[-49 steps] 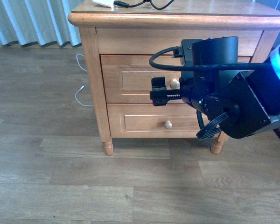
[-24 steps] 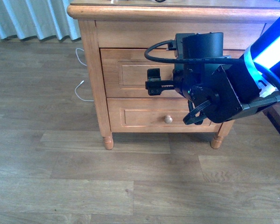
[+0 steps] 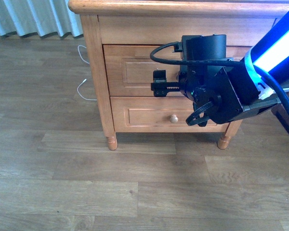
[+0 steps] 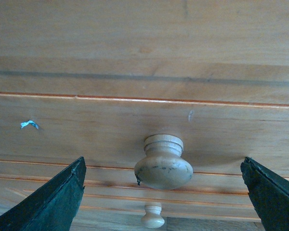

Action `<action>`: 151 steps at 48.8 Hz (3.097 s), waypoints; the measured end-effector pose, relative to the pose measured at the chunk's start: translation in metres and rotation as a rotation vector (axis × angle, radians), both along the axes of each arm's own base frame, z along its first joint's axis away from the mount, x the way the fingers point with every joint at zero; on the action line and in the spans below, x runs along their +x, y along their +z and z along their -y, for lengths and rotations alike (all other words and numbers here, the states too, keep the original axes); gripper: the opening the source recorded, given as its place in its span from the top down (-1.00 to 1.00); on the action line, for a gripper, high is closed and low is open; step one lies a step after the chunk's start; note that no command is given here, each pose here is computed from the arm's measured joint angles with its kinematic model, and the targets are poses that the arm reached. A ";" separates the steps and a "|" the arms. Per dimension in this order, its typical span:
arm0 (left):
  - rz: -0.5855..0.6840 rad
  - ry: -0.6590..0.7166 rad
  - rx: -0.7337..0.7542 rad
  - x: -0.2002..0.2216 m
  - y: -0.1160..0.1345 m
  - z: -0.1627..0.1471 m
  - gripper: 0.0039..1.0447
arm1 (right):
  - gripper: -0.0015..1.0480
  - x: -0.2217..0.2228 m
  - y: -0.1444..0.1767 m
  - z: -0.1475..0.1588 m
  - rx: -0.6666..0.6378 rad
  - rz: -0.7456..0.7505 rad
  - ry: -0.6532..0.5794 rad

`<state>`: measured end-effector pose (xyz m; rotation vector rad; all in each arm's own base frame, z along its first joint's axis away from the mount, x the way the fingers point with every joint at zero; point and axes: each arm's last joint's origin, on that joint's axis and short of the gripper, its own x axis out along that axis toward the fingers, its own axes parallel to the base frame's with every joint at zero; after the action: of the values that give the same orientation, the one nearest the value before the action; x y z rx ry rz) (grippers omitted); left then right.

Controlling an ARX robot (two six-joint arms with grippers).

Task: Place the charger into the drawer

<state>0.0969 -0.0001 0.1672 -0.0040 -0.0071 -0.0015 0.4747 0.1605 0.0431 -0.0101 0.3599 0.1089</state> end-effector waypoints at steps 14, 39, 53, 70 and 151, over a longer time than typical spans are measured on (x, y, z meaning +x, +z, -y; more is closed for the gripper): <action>0.000 0.000 0.000 0.000 0.000 0.000 -0.89 | -0.85 0.000 0.002 0.000 0.022 0.005 -0.004; 0.000 0.000 0.000 0.000 0.000 0.000 -0.89 | -0.85 -0.002 0.017 0.002 0.036 0.023 -0.008; 0.000 0.000 0.000 0.000 0.000 0.000 -0.89 | -0.85 -0.001 0.015 0.002 0.026 0.014 -0.011; 0.000 0.000 0.000 0.000 0.000 0.000 -0.89 | -0.85 0.000 0.011 0.003 0.021 0.010 -0.014; 0.000 0.000 0.000 0.000 0.000 0.000 -0.89 | 0.58 -0.098 0.030 0.022 0.075 -0.240 0.038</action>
<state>0.0969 -0.0001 0.1672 -0.0040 -0.0071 -0.0015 0.3763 0.1383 0.0733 0.0711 0.5952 0.1621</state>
